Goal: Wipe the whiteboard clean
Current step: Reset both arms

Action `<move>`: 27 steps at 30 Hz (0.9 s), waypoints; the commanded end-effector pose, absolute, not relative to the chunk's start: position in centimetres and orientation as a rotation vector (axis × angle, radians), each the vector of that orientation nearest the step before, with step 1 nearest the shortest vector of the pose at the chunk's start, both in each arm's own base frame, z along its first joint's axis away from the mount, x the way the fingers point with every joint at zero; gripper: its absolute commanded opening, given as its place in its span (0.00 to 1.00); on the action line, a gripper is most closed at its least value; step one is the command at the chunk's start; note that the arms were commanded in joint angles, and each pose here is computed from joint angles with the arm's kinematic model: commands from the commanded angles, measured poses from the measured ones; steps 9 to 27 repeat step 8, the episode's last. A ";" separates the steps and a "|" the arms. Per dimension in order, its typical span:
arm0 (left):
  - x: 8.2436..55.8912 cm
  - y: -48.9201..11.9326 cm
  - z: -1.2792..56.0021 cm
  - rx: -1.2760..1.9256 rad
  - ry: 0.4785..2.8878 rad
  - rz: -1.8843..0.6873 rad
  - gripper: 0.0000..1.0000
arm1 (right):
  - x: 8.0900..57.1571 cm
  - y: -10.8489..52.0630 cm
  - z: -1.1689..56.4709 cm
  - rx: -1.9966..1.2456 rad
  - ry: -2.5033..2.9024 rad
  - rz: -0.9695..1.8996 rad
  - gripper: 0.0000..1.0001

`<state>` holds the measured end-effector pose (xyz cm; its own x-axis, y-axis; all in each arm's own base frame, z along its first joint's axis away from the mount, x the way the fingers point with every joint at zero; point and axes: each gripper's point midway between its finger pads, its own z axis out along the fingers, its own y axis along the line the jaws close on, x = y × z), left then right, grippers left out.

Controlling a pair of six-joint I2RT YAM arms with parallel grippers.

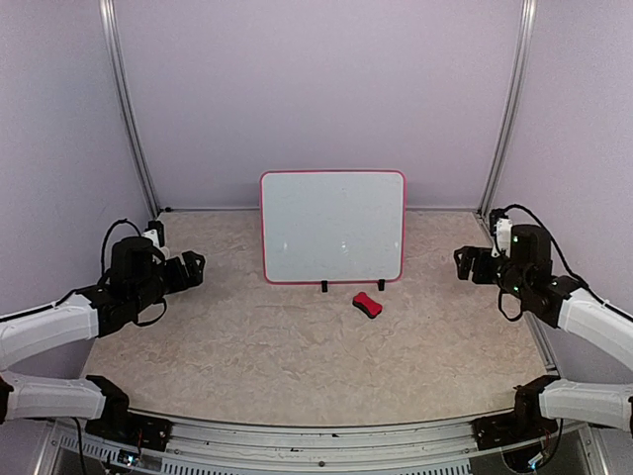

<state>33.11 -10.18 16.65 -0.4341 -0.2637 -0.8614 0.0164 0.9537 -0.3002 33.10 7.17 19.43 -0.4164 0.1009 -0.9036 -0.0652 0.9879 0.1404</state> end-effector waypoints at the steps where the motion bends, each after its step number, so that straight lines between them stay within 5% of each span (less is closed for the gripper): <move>1: 33.9 -9.6 18.2 -0.197 1.915 -0.297 0.99 | 32.8 6.4 20.1 0.034 1.944 0.147 1.00; 27: 33.9 -9.6 18.8 -0.199 1.900 -0.300 0.99 | 32.5 5.9 20.5 0.056 1.921 0.133 1.00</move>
